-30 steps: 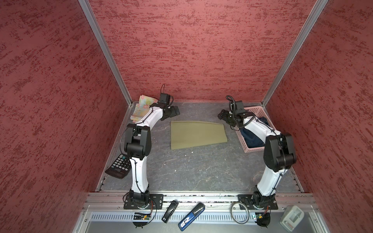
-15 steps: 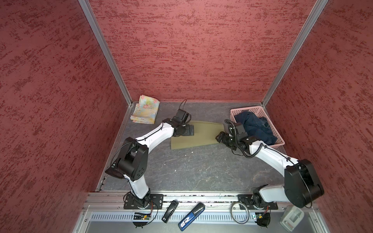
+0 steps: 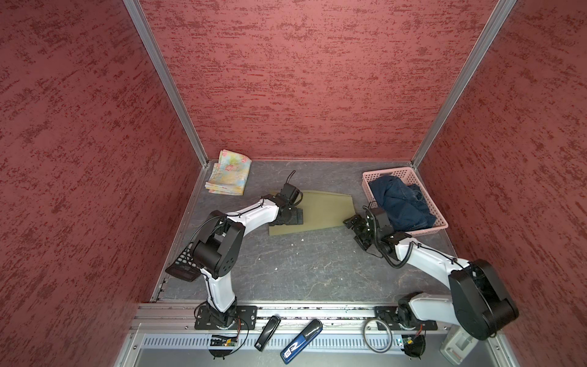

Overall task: Fold and stack skirts
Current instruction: Fold the skirt at the center of the table.

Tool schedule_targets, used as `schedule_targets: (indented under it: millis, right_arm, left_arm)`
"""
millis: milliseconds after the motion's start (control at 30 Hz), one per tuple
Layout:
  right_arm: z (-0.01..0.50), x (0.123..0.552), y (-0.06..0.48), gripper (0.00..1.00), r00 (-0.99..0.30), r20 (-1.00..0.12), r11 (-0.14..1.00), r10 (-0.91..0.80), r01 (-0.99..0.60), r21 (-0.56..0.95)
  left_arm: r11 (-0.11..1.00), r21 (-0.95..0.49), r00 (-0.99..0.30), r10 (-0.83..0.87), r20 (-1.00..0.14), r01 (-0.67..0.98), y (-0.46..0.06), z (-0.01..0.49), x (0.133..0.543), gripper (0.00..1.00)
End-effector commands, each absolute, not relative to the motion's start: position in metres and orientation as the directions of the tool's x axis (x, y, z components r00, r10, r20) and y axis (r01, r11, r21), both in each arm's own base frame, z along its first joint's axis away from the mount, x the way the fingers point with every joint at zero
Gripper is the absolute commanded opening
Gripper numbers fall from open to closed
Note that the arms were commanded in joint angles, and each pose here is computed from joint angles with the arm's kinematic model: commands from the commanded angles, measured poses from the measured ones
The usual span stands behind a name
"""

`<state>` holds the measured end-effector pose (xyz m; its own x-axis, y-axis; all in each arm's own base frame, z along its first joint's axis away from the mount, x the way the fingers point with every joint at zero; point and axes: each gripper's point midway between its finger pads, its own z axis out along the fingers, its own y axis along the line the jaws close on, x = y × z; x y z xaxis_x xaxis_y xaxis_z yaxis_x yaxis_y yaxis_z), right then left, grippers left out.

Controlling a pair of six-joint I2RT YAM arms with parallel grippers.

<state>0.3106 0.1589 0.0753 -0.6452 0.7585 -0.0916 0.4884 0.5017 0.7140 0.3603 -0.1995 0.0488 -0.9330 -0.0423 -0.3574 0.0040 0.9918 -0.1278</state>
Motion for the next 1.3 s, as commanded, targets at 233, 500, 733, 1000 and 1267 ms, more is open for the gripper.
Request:
schedule_targets:
  millis: [233, 500, 733, 1000, 1267]
  right_arm:
    - [0.064, 0.336, 0.156, 0.87, -0.461, 0.018, 0.268, 0.887, 0.546, 0.794]
    - [0.043, 0.342, 0.143, 0.83, -0.389, -0.004, 0.243, 0.921, 0.566, 0.788]
    - [0.033, 0.354, 0.139, 0.78, -0.356, -0.016, 0.229, 0.934, 0.565, 0.793]
    - [0.029, 0.365, 0.127, 0.56, -0.325, -0.076, 0.250, 0.943, 0.535, 0.807]
    - [0.028, 0.381, 0.116, 0.50, -0.339, -0.151, 0.303, 0.929, 0.459, 0.835]
  left_arm:
    - [0.998, -0.048, -0.934, -0.049, -0.355, -0.034, -0.187, 0.019, 0.350, 1.00]
    - [1.000, -0.009, -0.935, -0.030, -0.354, -0.029, -0.184, 0.010, 0.345, 1.00]
    - [1.000, 0.000, -0.938, -0.027, -0.346, -0.029, -0.182, 0.004, 0.339, 1.00]
    - [0.999, 0.004, -0.939, -0.031, -0.342, -0.035, -0.178, 0.002, 0.336, 1.00]
    - [0.999, -0.004, -0.940, -0.044, -0.339, -0.045, -0.175, 0.001, 0.336, 1.00]
